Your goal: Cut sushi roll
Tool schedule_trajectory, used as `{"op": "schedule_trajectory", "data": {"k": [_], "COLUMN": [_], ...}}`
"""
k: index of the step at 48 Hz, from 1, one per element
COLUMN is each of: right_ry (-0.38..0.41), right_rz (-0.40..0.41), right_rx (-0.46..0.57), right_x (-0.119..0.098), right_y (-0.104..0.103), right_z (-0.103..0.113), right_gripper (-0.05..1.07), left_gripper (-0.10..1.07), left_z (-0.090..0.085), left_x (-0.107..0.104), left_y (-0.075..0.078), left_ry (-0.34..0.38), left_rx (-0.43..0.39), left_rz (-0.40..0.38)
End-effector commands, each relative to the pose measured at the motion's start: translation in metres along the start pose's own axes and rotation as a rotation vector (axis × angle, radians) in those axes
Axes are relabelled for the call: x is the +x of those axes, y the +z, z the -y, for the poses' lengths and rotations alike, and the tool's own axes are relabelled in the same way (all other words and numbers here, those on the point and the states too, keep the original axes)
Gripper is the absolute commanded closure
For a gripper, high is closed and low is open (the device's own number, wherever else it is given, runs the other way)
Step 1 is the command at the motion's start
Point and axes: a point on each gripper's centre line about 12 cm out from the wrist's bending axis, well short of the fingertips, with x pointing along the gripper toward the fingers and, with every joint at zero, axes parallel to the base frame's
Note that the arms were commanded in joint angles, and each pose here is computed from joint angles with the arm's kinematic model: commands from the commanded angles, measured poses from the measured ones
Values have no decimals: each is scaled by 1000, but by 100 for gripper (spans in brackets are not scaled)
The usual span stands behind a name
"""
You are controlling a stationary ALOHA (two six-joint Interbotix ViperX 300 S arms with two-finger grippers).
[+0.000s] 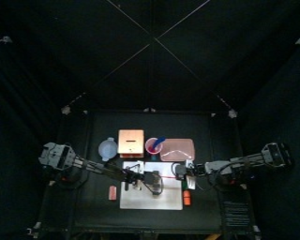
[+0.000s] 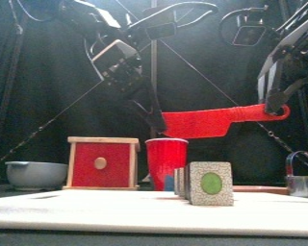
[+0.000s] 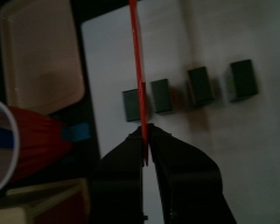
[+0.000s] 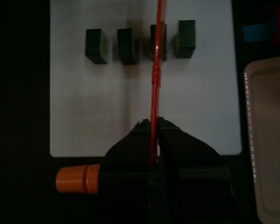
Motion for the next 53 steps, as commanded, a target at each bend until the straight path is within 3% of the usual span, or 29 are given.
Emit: {"op": "schedule_trajectory", "data": {"k": [1, 8, 15, 22, 32, 37, 43, 47, 53], "right_ry": [26, 76, 67, 71, 38, 25, 47, 51, -6], "right_rz": [-22, -116, -149, -129, -155, -121, -60, -41, -70], "right_rx": [37, 206, 373, 586, 1010, 1151, 1226, 1286, 1367], "right_x": [-15, -33, -48, -60, -53, -43, -33, -25, -8], "right_y": [-4, -22, -36, -36, -43, -42, -37, -34, -37], "right_z": [-4, -11, -10, -10, -9, -8, -11, -12, -15], "right_gripper": [74, 74, 74, 74, 74, 74, 73, 73, 71], "left_gripper": [44, 27, 12, 11, 11, 11, 11, 11, 11], "left_z": [-22, -25, -28, -30, -32, -25, -23, -22, -23], "left_x": [-12, -15, -15, -15, -28, -43, -62, -69, -69], "left_y": [15, 21, 20, 14, 3, -5, -14, -28, -54], "left_ry": [41, 45, 46, 47, 28, -30, -135, -194, -223], "left_rx": [-36, -44, -54, -57, -92, -135, -241, -300, -344], "left_rz": [43, 61, 63, 57, 89, 184, 386, 504, 572]}}
